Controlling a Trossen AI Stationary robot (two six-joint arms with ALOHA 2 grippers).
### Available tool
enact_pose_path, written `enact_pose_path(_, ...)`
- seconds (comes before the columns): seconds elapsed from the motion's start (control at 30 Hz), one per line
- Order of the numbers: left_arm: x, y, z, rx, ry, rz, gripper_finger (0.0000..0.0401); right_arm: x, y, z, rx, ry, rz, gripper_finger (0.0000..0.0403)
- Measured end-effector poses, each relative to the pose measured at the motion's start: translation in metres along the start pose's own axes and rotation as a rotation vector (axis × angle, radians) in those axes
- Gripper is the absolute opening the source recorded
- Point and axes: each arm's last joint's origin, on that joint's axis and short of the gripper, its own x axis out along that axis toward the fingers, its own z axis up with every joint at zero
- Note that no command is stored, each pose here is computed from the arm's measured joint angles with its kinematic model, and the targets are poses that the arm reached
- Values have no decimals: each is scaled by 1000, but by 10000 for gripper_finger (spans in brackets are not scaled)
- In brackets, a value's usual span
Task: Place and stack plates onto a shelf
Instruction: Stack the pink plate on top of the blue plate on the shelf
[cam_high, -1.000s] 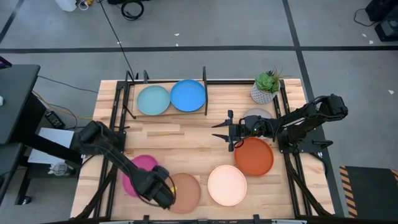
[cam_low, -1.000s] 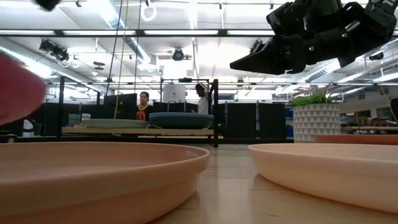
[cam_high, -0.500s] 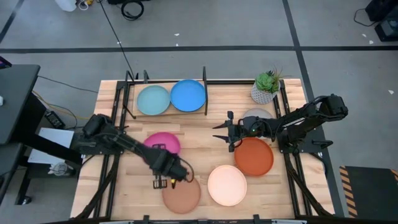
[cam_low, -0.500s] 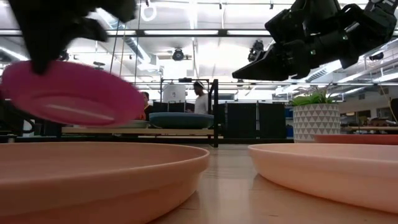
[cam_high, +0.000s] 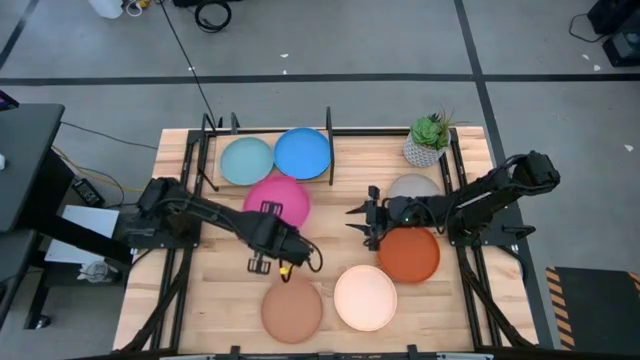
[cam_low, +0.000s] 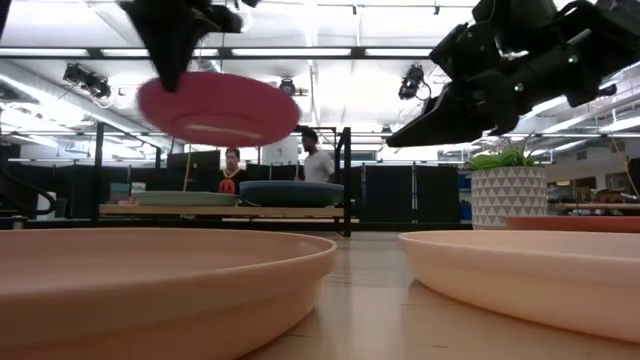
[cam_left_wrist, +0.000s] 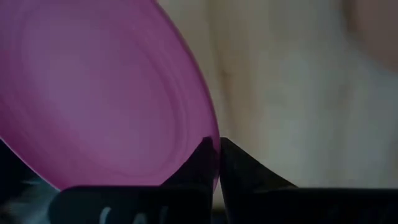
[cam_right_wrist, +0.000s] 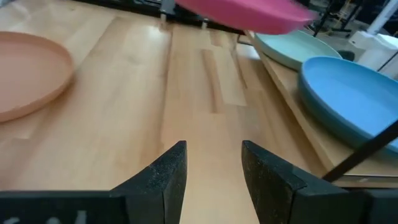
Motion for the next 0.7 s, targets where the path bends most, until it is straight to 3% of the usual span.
enact_pose_path(0.2,11,37,2,106,30,91,16,-3,13,1,-4,-7,46,159)
enact_pose_path(0.7,50,155,0,64,-23,102,16,-7,22,-2,-35,44,-10,159)
